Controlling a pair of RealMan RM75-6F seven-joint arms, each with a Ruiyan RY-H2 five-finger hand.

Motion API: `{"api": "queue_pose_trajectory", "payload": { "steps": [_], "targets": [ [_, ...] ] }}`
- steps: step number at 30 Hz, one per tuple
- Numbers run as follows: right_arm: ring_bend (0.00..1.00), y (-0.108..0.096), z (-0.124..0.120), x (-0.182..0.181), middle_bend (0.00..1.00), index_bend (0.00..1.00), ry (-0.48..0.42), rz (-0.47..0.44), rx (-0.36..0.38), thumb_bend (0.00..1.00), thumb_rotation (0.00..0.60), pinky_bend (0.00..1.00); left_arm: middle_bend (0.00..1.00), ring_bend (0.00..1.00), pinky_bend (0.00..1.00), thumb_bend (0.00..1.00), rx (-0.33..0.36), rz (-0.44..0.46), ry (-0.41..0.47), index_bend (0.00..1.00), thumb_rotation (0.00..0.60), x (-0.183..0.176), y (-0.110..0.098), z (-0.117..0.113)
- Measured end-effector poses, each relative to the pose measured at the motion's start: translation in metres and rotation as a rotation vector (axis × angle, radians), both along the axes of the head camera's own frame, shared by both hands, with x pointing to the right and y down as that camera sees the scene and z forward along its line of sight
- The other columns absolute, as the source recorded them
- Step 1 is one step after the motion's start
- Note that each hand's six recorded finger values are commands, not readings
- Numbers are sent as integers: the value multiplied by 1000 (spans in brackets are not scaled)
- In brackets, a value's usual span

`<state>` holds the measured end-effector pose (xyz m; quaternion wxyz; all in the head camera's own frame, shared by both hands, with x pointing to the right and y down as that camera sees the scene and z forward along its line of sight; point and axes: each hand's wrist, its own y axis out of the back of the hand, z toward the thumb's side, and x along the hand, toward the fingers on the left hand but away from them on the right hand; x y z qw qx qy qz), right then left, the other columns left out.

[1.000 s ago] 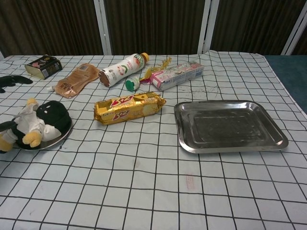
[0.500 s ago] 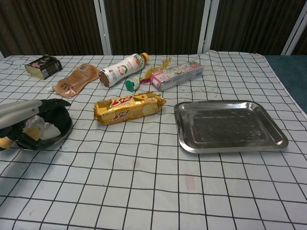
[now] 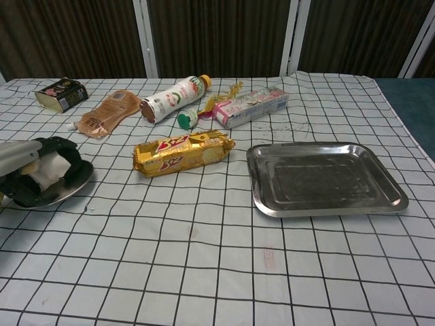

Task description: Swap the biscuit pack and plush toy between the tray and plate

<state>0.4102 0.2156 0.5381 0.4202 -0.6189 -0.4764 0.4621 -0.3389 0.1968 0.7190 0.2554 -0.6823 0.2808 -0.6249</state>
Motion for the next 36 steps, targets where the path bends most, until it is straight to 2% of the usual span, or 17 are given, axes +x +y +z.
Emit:
{"api": "queue_pose_trajectory", "payload": {
  "steps": [3,6,8,14,19,26,31,36],
  "targets": [
    [0,0,0,-1,0,0,-6,-2,-7,49,600,0,58,91,226,388,29,-5,-40,11,600,-9,-4,7],
    [0,1,0,-1,0,0,-8,-3,-7,48,600,0,226,281,426,441,64,-22,-53,99,600,-15,-6,13],
    [0,1,-1,-1,0,0,-10,-3,-6,48,600,0,342,415,586,502,104,-26,-53,184,600,-17,-8,14],
    [0,2,-1,-1,0,0,-12,-4,-8,48,600,0,556,662,862,740,270,-15,-6,403,600,-12,-16,5],
    [0,3,-1,-2,0,0,-14,-5,-10,48,600,0,604,701,903,853,390,10,52,475,600,-3,-20,-8],
    [0,3,-2,-2,0,0,-22,-6,-6,48,600,0,610,705,903,869,504,48,160,478,600,22,-20,-37],
    [0,6,-5,-4,0,0,-31,-16,-1,48,600,0,610,704,902,867,533,73,285,478,600,54,-11,-60],
    [0,9,-7,-6,0,0,-37,-33,4,48,600,0,609,705,905,863,497,75,380,476,600,93,-1,-71]
  ]
}}
